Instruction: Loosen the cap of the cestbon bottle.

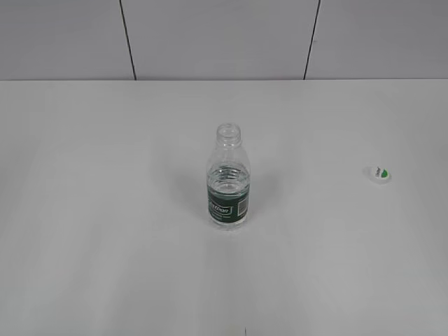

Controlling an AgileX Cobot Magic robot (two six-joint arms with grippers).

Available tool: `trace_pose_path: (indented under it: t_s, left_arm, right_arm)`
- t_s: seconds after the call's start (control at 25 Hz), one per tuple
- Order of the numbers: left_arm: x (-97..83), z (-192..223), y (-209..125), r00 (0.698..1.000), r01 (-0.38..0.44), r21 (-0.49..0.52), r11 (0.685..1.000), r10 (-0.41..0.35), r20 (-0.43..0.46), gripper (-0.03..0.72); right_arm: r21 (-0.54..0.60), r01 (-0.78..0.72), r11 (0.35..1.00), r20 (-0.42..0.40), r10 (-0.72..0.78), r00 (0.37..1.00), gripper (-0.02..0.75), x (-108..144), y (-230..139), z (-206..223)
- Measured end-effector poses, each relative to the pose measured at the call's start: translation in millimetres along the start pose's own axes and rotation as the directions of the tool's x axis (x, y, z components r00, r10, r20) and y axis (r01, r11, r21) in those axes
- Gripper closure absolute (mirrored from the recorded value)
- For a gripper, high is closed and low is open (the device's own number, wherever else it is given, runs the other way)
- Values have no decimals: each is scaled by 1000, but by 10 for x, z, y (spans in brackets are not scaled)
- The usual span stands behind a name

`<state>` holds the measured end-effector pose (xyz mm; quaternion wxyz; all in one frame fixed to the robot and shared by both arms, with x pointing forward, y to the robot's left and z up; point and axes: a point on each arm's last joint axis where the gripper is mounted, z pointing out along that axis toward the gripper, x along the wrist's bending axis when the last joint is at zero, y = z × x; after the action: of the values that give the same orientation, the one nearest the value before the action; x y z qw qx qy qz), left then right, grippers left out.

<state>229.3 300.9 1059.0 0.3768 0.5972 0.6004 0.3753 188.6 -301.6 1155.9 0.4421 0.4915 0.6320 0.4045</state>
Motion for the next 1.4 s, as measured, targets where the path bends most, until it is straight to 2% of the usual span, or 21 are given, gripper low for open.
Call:
trace_pose_path:
  t_s: [0.24, 0.44, 0.72, 0.88, 1.4]
  left_arm:
    - [0, 0, 0, 1000, 0, 0, 1000, 0, 0, 160]
    - [0, 0, 0, 1000, 0, 0, 1000, 0, 0, 160]
    - [0, 0, 0, 1000, 0, 0, 1000, 0, 0, 160]
    - [0, 0, 0, 1000, 0, 0, 1000, 0, 0, 160]
    - [0, 0, 0, 1000, 0, 0, 1000, 0, 0, 160]
  right_arm:
    - [-66, 0, 998, 18, 1, 1000, 312, 40, -265, -97]
    - [-10, -21, 1000, 8, 21, 1000, 312, 58, -375, 90]
    - [153, -21, 988, -10, 23, 1000, 312, 108, -715, 522]
    - [206, -23, 978, -17, 28, 999, 312, 132, -859, 672]
    - [199, -36, 979, -13, 39, 999, 312, 130, -856, 677]
